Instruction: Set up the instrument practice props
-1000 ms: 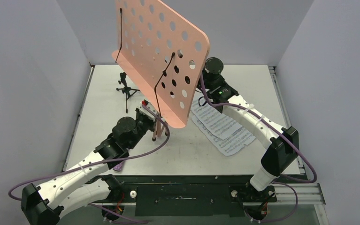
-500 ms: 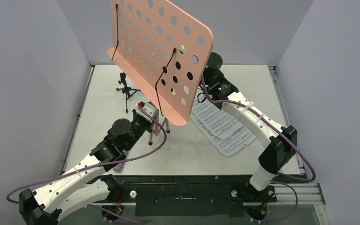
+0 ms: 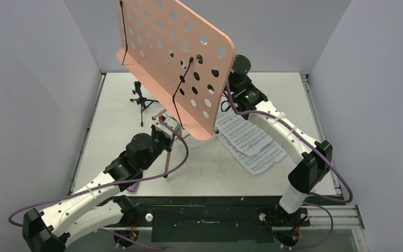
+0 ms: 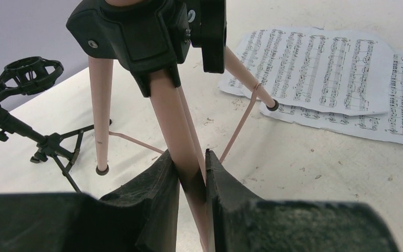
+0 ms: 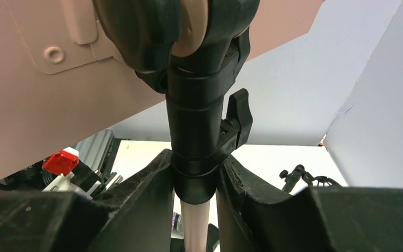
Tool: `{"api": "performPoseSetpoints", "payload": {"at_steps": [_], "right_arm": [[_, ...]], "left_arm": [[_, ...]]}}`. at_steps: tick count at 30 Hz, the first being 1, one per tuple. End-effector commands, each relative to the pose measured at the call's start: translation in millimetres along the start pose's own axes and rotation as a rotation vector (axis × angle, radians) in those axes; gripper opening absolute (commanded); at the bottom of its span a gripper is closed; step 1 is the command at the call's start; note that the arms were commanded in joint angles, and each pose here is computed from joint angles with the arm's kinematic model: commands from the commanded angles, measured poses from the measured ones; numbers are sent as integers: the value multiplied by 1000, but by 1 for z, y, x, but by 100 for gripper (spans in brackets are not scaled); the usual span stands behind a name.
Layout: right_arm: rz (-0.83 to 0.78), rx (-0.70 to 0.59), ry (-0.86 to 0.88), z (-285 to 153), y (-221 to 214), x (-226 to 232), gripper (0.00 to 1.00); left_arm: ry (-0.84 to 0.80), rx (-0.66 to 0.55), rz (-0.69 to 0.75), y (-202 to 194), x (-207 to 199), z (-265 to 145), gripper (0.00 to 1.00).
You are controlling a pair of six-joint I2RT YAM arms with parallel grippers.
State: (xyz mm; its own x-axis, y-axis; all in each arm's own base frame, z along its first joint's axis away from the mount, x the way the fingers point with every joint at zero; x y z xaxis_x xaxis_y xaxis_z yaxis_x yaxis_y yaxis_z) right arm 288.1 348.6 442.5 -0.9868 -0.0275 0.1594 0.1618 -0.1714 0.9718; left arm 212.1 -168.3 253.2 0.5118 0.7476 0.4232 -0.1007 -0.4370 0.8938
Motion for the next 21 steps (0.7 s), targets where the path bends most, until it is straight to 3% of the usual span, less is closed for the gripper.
{"api": "performPoseSetpoints", "payload": {"at_steps": [1, 9, 21], "right_arm": [[-528, -498, 26, -30, 167, 72, 5], [-515, -488, 21, -26, 164, 68, 5], [-394, -454, 21, -16, 121, 64, 5]], "left_arm": [[-150, 146, 101, -38, -23, -6, 0], [-140, 151, 110, -40, -21, -8, 0], [-87, 199, 155, -46, -10, -19, 0]]}}
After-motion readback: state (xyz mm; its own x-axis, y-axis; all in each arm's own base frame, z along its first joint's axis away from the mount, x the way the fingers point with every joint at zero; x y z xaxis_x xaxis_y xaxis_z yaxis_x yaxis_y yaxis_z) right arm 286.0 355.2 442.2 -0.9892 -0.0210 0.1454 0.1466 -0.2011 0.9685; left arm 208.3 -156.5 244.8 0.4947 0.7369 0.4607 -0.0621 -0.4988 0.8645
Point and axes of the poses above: each gripper's point midway between its finger pads, its own z axis out along the fingers, its own x axis along the line the jaws close on, y = z × x, the point moved 6 cm from there along -z, back along the fingers, and after that the axes turned 15 degrees about z, right-handed, at the moved point
